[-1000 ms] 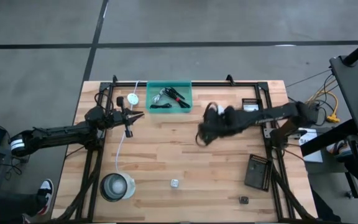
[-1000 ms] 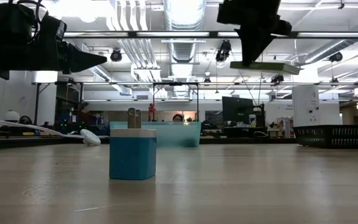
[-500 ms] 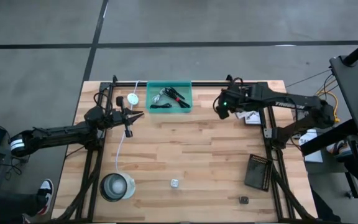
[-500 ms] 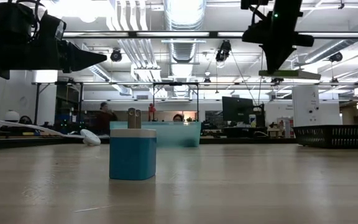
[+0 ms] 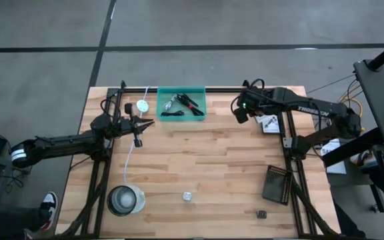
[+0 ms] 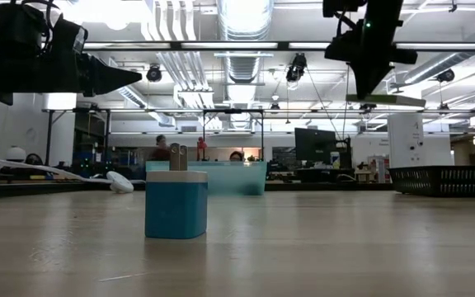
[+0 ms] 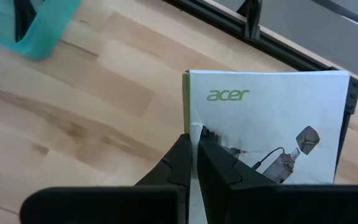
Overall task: Pick and place items into bin
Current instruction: Put the card reader box into the top black bin
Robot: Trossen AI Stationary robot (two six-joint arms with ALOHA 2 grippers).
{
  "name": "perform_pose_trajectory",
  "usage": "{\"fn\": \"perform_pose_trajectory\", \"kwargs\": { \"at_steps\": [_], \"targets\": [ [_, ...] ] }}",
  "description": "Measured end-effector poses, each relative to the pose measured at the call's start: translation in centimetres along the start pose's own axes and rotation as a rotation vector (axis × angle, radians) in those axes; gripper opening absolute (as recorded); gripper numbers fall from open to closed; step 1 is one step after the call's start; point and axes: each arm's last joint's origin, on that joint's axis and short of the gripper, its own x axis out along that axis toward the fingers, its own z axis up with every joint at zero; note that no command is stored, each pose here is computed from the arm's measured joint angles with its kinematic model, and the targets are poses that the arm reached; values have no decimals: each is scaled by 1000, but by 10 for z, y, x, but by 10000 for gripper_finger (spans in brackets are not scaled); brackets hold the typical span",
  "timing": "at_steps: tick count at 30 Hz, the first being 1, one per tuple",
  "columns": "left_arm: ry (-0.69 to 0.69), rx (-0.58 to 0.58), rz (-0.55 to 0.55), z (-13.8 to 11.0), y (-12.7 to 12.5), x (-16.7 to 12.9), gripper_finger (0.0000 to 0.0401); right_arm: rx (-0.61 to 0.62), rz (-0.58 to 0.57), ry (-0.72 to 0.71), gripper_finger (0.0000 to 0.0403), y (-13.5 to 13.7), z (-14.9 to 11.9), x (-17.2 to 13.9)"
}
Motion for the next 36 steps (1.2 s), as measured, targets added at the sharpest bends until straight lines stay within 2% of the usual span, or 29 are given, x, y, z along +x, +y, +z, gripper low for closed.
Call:
{"fn": "perform_pose_trajectory", "kwargs": {
  "at_steps": [25,32,36],
  "targets": [
    [0,0,0,0,0,0,15,96,-41,1,8,-20,19,7],
    [0,0,0,0,0,0,15,142,-97,30,8,-33,21,20],
    [0,1,0,0,0,0,15,188,-112,97,8,-40,16,34]
  ]
}}
